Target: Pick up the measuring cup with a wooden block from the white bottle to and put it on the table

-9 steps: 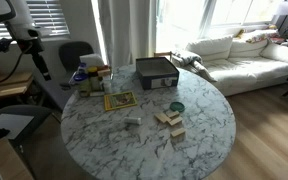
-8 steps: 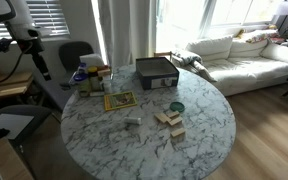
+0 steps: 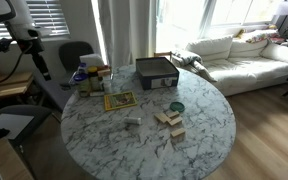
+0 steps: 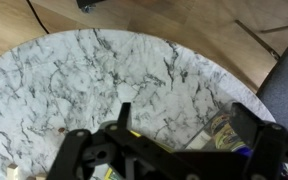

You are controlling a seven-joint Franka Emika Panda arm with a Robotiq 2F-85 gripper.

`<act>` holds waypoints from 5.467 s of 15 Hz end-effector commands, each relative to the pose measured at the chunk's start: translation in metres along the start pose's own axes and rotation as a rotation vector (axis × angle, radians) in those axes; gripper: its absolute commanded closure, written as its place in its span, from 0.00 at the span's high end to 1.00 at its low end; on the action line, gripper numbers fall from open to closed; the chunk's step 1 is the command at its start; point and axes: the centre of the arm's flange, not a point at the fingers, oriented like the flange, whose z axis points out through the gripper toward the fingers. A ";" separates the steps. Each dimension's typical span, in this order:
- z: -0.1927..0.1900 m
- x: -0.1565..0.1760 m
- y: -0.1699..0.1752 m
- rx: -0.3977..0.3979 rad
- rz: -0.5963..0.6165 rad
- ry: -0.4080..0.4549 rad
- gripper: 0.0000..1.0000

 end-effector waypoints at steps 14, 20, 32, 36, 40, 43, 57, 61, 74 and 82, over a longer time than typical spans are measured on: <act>0.098 0.074 0.076 0.043 0.785 -0.323 1.00; 0.102 0.081 0.091 0.155 1.031 -0.476 1.00; 0.121 0.097 0.093 0.292 1.103 -0.477 1.00; 0.143 0.111 0.101 0.424 1.291 -0.531 1.00; 0.165 0.113 0.123 0.551 1.472 -0.614 1.00; 0.158 0.115 0.122 0.554 1.503 -0.631 1.00; 0.186 0.140 0.132 0.901 1.928 -0.777 1.00; 0.199 0.143 0.127 1.039 2.007 -0.826 1.00; 0.216 0.147 0.122 1.133 2.043 -0.815 1.00; 0.237 0.154 0.114 1.229 2.078 -0.849 0.84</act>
